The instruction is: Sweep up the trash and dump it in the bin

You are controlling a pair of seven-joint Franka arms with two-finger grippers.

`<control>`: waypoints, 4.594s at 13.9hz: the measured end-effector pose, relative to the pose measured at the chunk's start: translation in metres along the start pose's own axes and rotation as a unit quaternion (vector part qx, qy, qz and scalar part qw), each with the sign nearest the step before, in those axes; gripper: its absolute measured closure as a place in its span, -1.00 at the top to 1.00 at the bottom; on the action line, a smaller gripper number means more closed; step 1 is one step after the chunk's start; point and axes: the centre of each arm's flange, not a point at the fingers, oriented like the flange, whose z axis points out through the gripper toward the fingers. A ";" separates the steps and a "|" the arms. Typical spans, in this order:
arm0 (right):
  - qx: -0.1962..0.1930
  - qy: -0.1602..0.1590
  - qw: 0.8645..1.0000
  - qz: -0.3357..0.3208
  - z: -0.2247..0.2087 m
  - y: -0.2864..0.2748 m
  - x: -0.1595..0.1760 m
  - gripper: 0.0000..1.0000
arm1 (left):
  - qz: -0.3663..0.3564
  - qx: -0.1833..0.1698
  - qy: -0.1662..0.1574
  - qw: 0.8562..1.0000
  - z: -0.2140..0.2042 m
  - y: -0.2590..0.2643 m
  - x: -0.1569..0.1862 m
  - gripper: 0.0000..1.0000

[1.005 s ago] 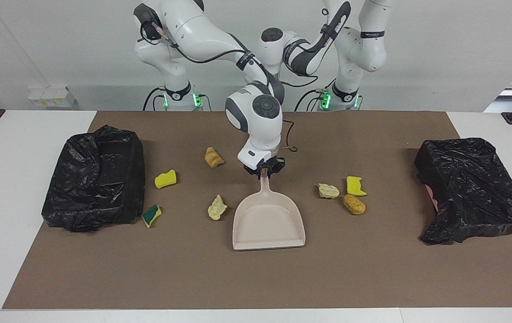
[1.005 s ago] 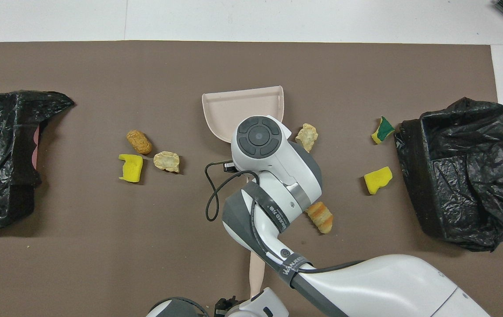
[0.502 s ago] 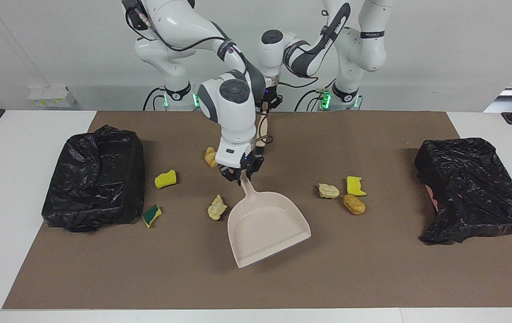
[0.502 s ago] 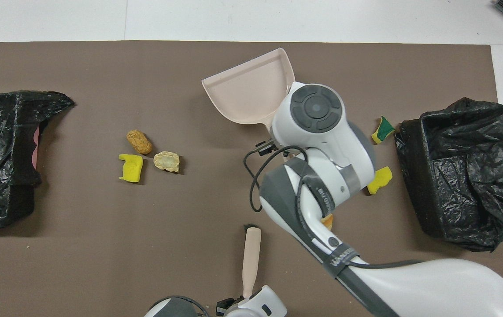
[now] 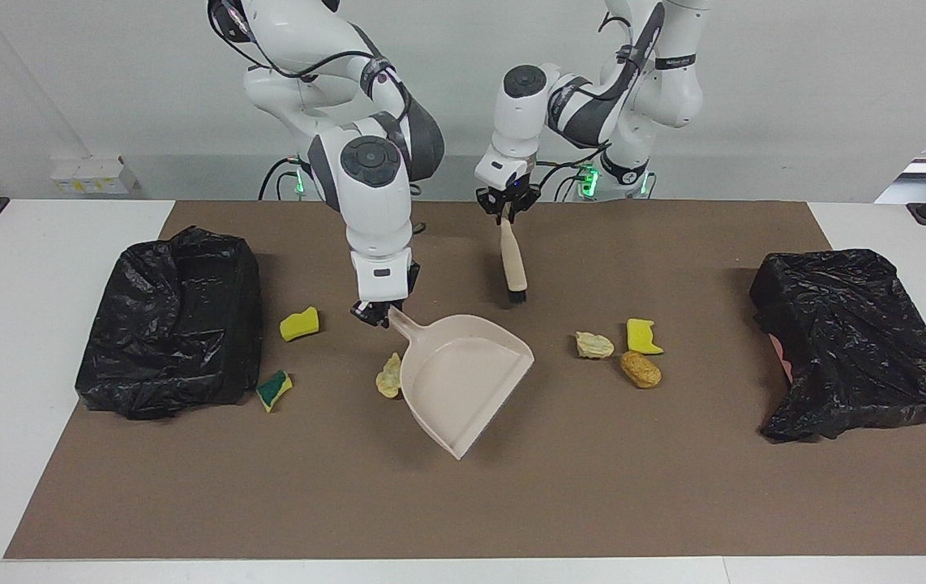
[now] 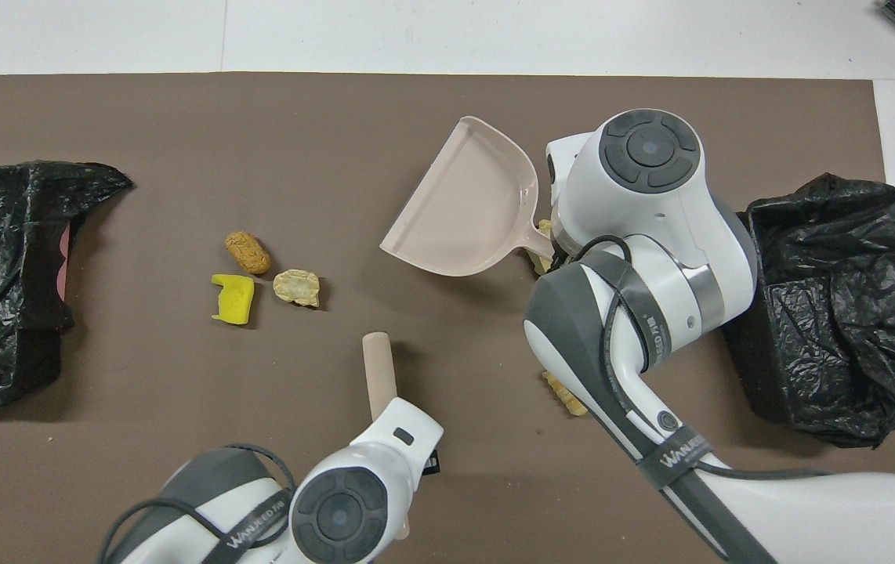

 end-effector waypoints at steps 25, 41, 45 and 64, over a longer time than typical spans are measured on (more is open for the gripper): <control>-0.050 -0.041 0.954 -0.293 0.083 -0.055 0.066 -0.37 | 0.100 0.006 -0.009 0.995 0.024 -0.232 0.230 -0.48; -0.050 -0.041 0.954 -0.292 0.084 -0.055 0.066 -0.37 | 0.096 -0.098 -0.034 0.990 0.020 -0.022 0.115 -0.48; -0.050 -0.040 0.954 -0.292 0.084 -0.055 0.066 -0.37 | 0.064 -0.105 -0.026 0.992 0.012 -0.029 0.128 -0.48; -0.070 0.011 0.967 -0.247 -0.033 0.106 -0.113 -0.37 | 0.000 -0.027 0.000 1.000 0.045 -0.005 -0.034 -0.48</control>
